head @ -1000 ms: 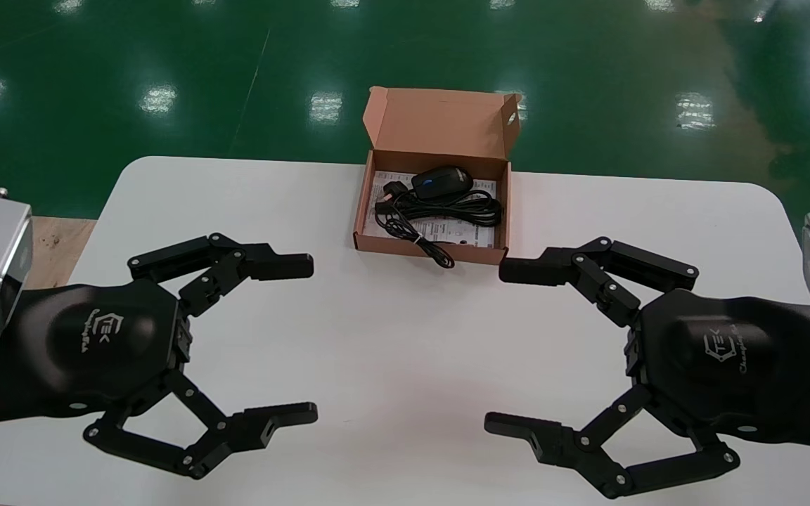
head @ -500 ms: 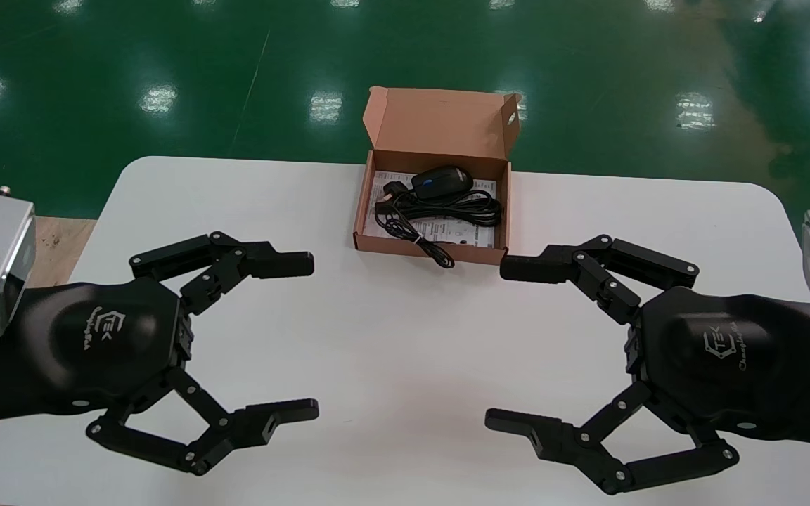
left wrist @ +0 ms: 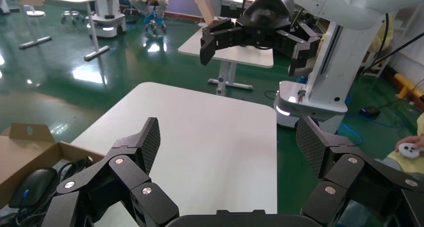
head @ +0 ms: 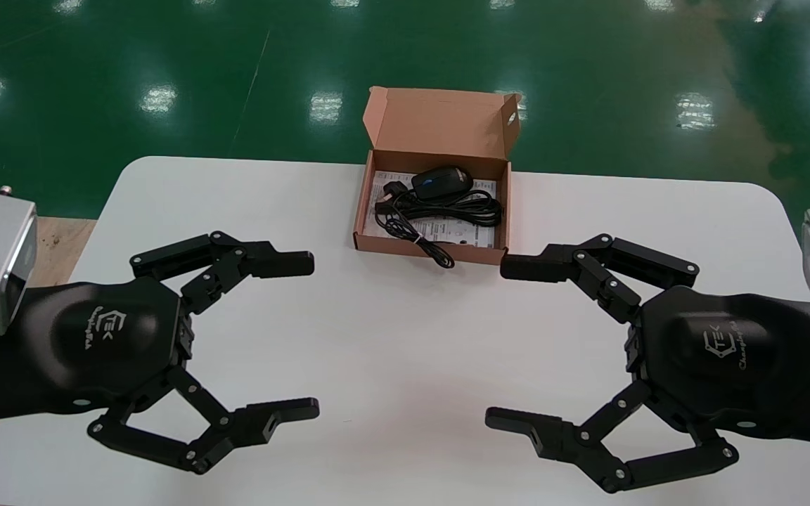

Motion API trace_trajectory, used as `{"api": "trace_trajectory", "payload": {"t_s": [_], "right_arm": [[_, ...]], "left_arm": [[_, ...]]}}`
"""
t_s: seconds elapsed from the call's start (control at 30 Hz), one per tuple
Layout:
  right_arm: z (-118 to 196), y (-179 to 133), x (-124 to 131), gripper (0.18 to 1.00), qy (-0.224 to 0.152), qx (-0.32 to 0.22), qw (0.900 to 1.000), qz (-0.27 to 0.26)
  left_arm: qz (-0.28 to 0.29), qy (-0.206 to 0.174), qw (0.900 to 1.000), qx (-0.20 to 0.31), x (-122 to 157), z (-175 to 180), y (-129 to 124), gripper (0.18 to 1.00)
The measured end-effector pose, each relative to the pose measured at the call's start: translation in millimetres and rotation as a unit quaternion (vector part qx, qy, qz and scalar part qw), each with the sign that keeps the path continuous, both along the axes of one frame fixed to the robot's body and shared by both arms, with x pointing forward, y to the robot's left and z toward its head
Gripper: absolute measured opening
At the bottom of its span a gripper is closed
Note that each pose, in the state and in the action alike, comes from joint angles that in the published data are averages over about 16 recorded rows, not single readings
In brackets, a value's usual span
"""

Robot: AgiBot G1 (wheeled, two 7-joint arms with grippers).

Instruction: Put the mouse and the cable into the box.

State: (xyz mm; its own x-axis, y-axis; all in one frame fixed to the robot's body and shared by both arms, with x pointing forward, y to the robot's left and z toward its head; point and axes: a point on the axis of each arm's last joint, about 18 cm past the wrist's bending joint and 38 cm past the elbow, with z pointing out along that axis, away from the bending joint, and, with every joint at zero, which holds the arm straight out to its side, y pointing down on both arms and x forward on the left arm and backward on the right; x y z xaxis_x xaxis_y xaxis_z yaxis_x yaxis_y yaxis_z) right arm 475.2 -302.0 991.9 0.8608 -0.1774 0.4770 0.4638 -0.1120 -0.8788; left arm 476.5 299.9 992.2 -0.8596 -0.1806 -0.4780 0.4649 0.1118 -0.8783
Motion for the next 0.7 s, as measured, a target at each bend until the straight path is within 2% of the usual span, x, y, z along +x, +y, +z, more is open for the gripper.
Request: {"api": "trace_trajectory", "payload": {"t_s": [0.7], "right_arm": [[0.2, -0.2, 0.2, 1.001, 0.000, 0.000, 1.000, 0.000]], "left_arm": [[0.000, 0.000, 1.0000, 0.000, 0.3, 0.0, -0.1, 1.001]]}}
